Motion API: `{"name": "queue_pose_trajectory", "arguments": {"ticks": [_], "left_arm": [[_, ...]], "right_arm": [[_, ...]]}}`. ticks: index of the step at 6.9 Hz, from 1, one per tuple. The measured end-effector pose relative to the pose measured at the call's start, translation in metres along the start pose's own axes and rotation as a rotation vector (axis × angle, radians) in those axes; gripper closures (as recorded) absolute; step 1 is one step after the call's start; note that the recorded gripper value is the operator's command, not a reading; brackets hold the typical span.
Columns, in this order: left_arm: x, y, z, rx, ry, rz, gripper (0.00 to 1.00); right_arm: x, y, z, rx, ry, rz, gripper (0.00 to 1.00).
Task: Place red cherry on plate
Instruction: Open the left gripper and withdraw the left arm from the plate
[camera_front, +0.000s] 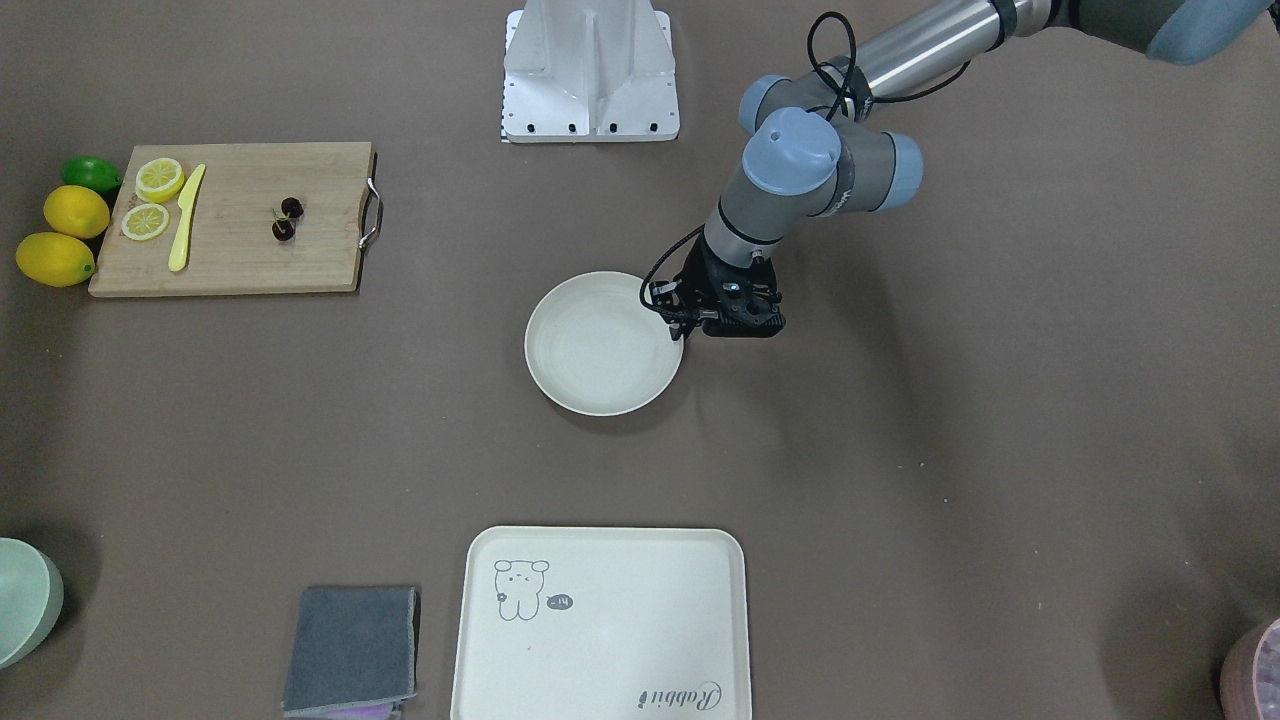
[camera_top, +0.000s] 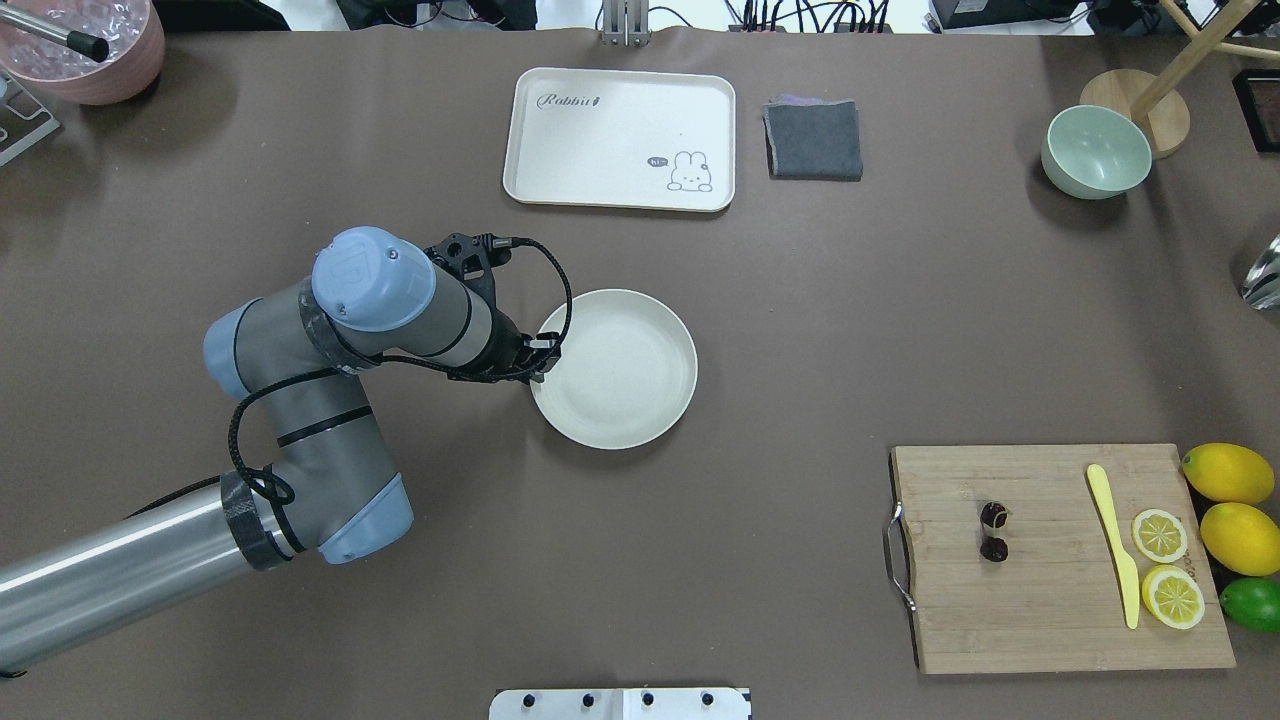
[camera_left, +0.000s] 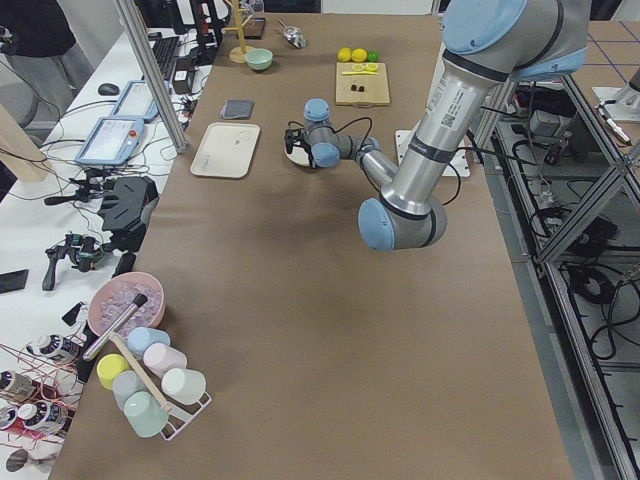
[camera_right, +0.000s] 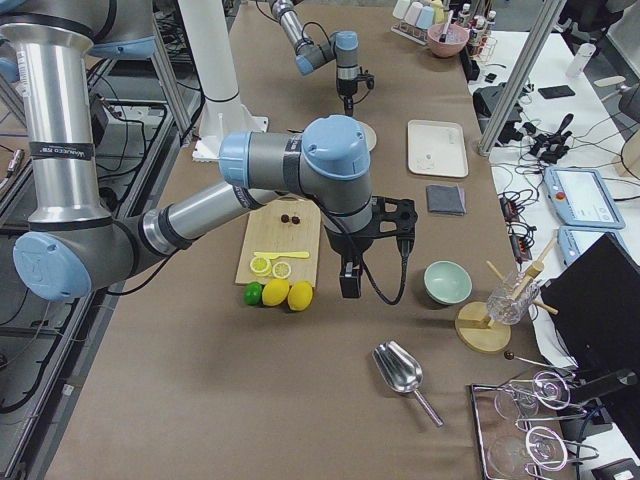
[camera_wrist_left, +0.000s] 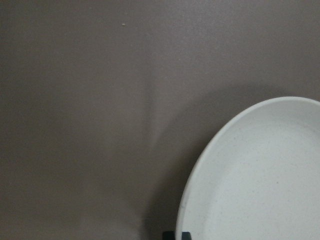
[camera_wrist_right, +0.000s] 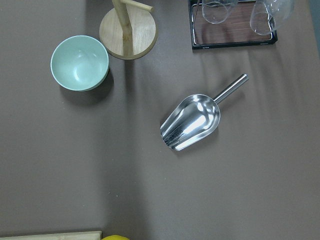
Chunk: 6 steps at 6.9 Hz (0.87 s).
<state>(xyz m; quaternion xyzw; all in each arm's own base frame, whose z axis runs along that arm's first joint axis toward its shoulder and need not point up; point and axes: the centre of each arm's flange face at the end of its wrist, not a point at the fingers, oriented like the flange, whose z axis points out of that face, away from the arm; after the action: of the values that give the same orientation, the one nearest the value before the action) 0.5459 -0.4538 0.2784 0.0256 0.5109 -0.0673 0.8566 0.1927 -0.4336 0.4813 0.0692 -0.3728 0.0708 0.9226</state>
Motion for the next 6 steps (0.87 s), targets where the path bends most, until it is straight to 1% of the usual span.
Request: {"name": "queue_pose_trajectory", "arguments": {"ticks": [1, 2, 3, 4, 6], "left_arm": [[0.001, -0.001, -0.005, 0.003, 0.005, 0.001, 0.02], [-0.006, -0.008, -0.02, 0.005, 0.013, -0.003, 0.02], [-0.028, -0.028, -0.053, 0.001, 0.02, -0.01, 0.02], [-0.069, -0.054, -0.102, -0.002, 0.023, -0.007, 0.02], [-0.193, -0.092, -0.208, -0.007, 0.026, 0.055, 0.02]], "right_arm": [[0.0, 0.0, -0.001, 0.001, 0.0, 0.001, 0.0], [0.001, 0.0, -0.001, 0.001, 0.0, 0.004, 0.0], [0.002, -0.001, 0.0, -0.006, -0.002, 0.012, 0.0], [0.0, -0.002, 0.001, -0.016, -0.003, 0.015, 0.0], [-0.015, -0.003, 0.008, -0.038, -0.007, -0.012, 0.0]]}}
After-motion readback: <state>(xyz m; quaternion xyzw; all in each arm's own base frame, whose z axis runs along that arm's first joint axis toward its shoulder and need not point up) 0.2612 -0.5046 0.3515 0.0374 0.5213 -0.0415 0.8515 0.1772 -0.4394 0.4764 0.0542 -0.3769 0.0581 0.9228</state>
